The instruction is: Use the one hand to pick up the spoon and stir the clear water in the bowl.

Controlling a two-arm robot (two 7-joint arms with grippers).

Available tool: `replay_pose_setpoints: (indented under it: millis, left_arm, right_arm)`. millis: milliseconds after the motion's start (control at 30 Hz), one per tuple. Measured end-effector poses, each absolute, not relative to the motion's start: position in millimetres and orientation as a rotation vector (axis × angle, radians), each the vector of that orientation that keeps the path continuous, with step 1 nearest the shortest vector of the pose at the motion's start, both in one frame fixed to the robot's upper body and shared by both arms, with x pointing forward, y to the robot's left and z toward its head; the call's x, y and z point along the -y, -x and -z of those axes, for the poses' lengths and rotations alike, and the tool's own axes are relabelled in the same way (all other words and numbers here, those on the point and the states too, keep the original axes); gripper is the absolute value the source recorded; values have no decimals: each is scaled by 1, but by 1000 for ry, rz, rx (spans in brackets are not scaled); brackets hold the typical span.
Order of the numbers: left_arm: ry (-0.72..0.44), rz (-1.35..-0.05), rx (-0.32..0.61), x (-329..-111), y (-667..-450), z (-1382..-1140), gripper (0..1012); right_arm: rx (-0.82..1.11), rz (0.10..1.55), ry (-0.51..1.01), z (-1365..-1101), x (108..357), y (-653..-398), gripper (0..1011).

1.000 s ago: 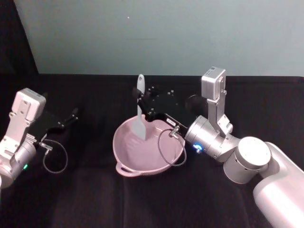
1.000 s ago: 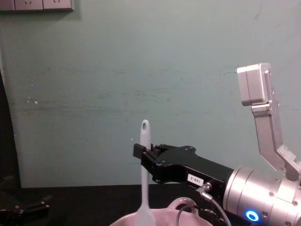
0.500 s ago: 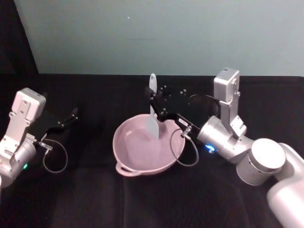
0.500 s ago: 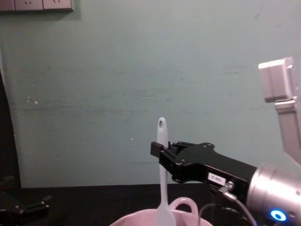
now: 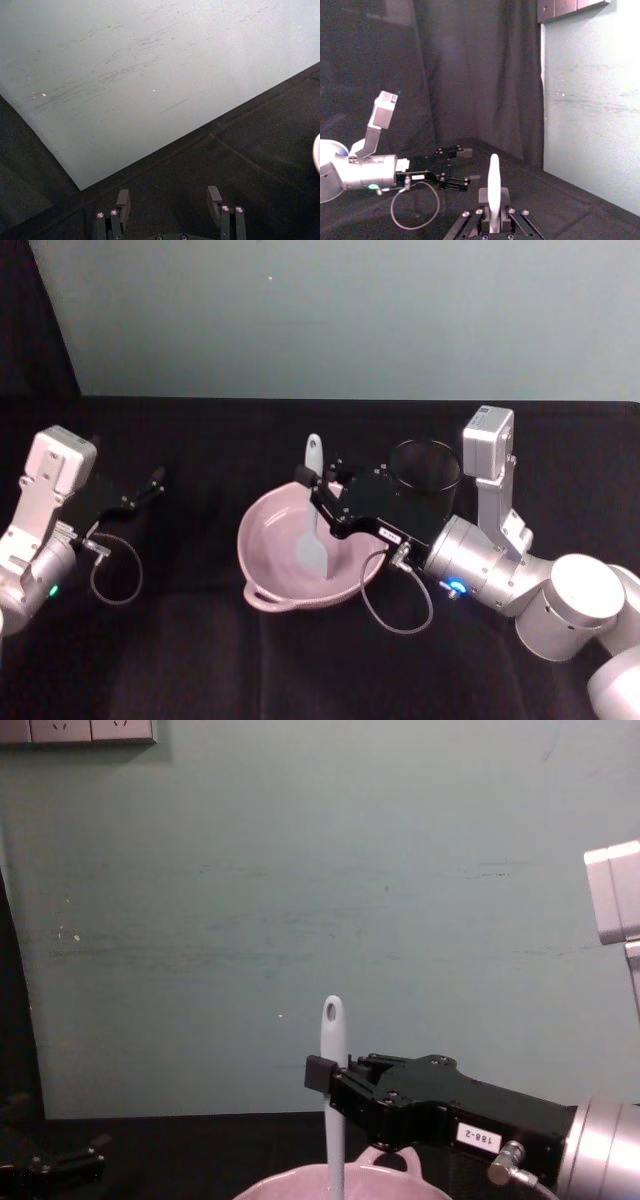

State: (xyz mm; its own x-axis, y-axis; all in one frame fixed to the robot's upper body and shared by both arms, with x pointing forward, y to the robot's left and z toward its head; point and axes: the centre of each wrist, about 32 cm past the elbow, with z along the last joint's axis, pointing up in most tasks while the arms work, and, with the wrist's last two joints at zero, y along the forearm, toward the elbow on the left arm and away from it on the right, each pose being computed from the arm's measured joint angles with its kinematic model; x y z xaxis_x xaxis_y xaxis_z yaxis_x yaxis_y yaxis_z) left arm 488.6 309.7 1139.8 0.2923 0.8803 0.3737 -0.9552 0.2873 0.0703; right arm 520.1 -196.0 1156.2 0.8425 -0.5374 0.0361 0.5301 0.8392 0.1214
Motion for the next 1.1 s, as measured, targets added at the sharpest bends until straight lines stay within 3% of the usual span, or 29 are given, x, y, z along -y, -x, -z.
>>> replay_pose_setpoints:
  millis: [300,1100]
  left_arm:
    - [-304,-1248,285,-310,-489,-1140,1011]
    - [-304,-1248,285,-310,-489,-1140,1011]
  right_arm:
    - [45,565,-141,-1163,195,-522,118]
    - [1,676,-231,-1210,214,-530,118]
